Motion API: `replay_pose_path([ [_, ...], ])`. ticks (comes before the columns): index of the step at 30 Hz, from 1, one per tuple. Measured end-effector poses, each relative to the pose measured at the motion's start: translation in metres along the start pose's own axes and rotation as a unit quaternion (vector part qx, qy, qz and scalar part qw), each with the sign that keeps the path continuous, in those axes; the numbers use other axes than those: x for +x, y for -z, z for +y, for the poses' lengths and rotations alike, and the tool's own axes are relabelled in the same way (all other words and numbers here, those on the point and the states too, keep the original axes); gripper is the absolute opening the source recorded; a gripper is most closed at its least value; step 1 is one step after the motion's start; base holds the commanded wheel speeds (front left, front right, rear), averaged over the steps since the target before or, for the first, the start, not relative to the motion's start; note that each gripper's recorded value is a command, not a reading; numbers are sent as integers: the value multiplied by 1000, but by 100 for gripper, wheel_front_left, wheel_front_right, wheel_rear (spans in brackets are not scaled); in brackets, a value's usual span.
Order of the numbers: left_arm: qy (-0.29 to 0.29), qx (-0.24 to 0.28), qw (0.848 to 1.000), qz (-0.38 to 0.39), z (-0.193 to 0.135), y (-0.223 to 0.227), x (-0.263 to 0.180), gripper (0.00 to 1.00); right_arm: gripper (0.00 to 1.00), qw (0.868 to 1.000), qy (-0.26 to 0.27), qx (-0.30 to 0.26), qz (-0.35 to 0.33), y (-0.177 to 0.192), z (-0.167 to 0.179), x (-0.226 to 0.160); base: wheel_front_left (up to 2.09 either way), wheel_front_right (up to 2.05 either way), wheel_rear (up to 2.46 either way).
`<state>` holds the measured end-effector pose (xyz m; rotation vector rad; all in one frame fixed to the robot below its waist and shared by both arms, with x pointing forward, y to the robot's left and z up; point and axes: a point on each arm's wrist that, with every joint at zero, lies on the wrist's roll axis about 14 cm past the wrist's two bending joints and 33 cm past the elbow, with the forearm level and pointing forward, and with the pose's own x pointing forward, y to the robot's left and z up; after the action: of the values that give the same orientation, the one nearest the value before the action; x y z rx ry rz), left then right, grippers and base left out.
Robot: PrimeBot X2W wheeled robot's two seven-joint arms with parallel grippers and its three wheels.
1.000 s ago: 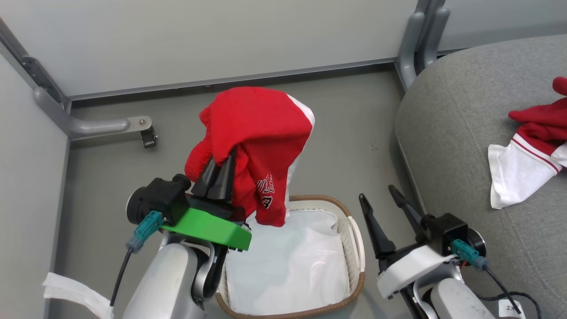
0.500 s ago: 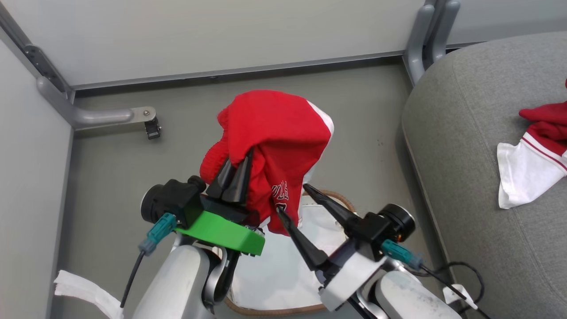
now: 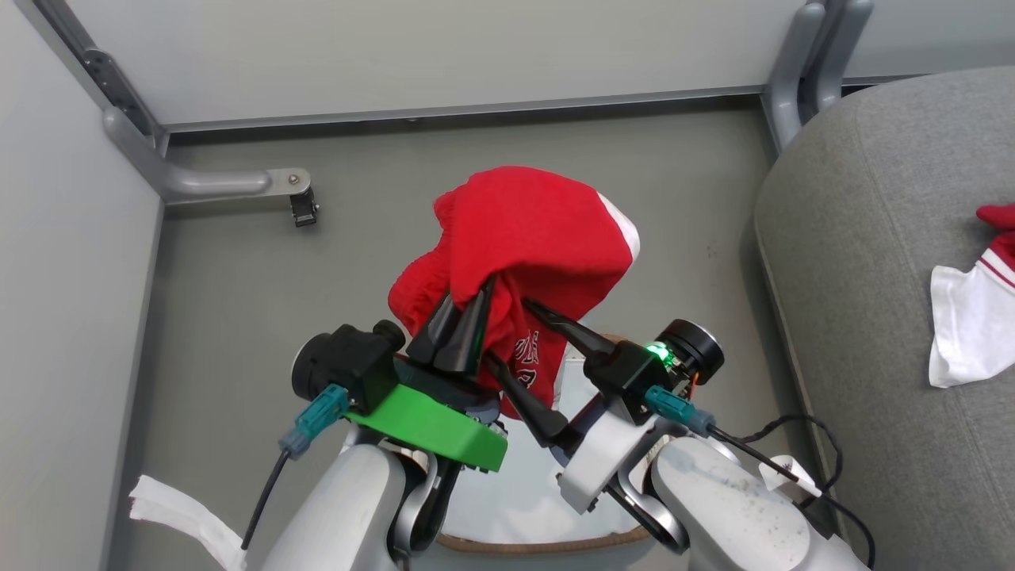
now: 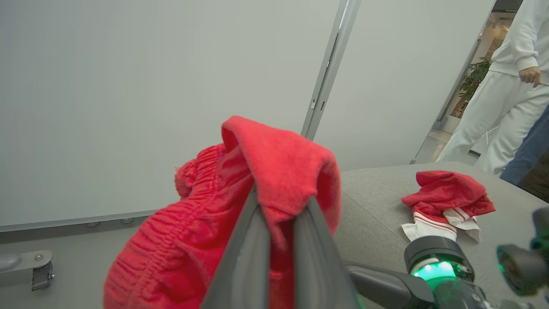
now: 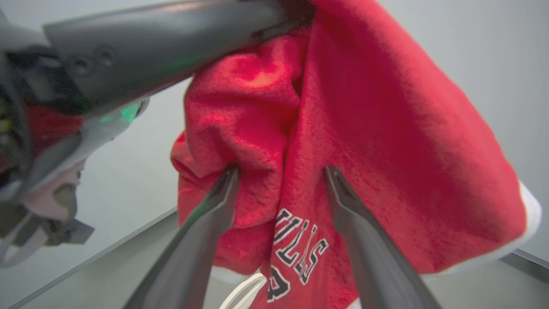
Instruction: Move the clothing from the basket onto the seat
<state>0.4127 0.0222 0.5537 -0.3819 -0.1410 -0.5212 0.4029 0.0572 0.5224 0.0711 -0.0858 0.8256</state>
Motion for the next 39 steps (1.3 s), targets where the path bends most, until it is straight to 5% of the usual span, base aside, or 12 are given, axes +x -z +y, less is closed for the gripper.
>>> replay_pose_path([
  [4,-4,-9,1000,0,1,0,-2,0,100,1000,-20,14,-1,0,10,9,0,0,0],
  [5,-4,-9,1000,1,0,1,-2,0,86,1000,-23,19,-3,-1,11,11,0,0,0],
  [6,-4,-10,1000,2,0,1,-2,0,38,999,-24,22,-1,0,11,13,0,0,0],
  [7,-5,-11,1000,1,1,0,-3,0,6,999,-24,27,-1,1,11,14,0,0,0],
  [8,-6,-11,1000,1,1,0,-3,0,0,999,-25,32,0,2,11,15,0,0,0],
  [15,-17,-11,1000,1,7,0,-3,0,0,999,-12,47,-1,3,3,17,0,0,0],
  [16,-20,-9,1000,0,8,0,-2,11,0,999,-8,47,-3,2,0,17,0,0,0],
  [17,-21,-8,1000,1,8,0,-2,43,0,999,-4,48,-4,1,-2,16,0,0,0],
  [18,-21,-8,1000,1,8,1,-1,100,0,999,3,49,-8,-1,-6,15,0,0,0],
  [39,64,-10,996,63,-29,64,39,100,0,979,194,43,-48,-25,-104,-69,0,0,0],
])
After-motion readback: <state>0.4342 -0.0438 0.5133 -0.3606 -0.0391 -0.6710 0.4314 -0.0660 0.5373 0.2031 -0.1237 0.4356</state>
